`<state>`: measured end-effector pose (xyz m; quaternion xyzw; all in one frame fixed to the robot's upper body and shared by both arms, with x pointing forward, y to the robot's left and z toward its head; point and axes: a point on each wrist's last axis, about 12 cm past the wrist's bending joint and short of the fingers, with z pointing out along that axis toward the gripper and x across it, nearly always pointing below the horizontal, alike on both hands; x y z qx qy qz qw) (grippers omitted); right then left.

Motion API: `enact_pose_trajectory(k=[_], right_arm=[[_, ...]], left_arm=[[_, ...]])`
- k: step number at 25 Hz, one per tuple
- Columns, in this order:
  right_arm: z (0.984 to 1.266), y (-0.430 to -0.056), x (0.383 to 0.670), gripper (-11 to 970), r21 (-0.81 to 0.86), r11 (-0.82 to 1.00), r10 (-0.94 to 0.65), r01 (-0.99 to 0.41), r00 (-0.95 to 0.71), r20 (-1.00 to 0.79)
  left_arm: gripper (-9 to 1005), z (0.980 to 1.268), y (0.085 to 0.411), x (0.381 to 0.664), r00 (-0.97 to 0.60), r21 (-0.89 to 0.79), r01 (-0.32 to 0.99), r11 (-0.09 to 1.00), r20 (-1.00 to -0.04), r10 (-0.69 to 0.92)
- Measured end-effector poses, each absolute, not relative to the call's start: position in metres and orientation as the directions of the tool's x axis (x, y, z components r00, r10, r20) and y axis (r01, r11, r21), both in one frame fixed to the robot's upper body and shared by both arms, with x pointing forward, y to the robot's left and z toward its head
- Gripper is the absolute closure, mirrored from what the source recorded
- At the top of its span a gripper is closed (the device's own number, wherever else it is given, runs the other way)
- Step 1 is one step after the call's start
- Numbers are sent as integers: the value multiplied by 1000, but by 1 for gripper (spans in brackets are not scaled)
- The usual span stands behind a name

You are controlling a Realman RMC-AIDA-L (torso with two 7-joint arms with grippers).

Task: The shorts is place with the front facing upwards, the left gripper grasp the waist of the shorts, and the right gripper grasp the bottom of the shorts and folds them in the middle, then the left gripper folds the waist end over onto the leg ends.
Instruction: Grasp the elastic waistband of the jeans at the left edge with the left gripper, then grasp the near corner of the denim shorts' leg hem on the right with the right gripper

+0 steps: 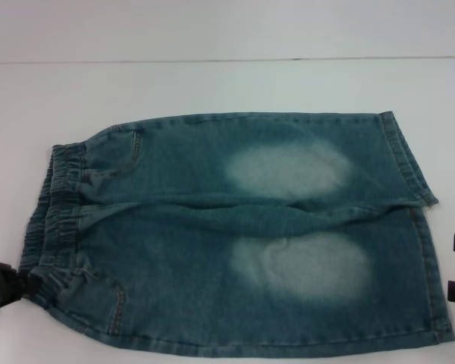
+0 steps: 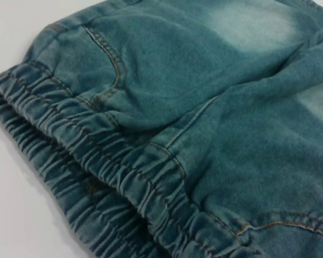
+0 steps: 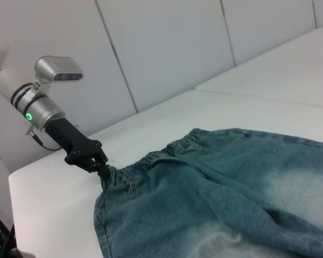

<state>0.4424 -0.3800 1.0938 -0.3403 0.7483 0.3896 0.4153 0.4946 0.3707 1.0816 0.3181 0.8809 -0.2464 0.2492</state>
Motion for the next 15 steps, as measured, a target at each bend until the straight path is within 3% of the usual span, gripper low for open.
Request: enact_pose_trajectory(k=[8, 15], right_arm=[[1120, -400, 450, 35, 415, 602, -214, -682, -638, -740], [1144, -406, 466, 35, 470, 694, -250, -545, -795, -553]], left_arm=[[934, 1082, 368, 499, -668, -268, 688, 674, -596, 446], [933, 1083, 366, 500, -667, -271, 691, 670, -597, 446]])
